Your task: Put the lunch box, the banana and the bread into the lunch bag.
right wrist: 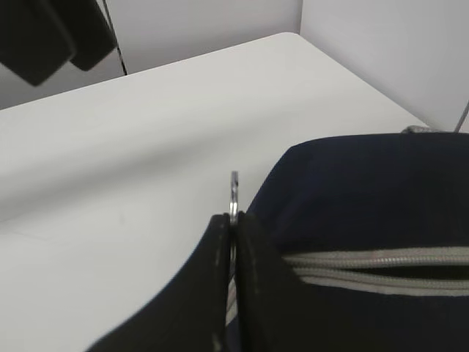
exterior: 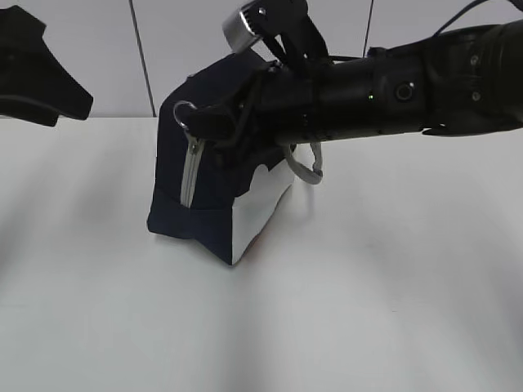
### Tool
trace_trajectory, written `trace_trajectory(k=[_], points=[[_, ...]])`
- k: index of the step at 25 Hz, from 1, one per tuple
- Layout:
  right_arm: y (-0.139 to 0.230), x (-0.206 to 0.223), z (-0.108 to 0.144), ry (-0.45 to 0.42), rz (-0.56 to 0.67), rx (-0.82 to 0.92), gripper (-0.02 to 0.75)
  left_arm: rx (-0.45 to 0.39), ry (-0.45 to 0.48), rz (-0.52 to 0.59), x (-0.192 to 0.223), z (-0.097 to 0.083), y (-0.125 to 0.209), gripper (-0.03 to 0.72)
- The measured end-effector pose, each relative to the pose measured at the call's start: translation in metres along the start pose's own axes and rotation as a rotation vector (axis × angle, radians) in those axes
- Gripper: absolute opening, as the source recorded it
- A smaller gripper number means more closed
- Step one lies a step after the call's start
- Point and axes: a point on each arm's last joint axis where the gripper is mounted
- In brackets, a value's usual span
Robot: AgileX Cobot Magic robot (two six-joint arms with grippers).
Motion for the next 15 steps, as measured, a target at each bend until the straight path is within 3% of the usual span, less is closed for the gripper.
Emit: trace_trajectory(k=[15], points=[[-0.005,-0.006,-0.015,0.053,-0.016,0.112,-0.016,0.180,0.078,-0.049,0.025,0.005,-0.003,0.361]])
Point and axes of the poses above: a point on each arm's last joint axis where the gripper is mounted, x pointing out along that axis toward the gripper, z along the wrist's bending axis when the last joint is at zero, y = z × x, and after that the axes turned 4 degrees about x, right-handed
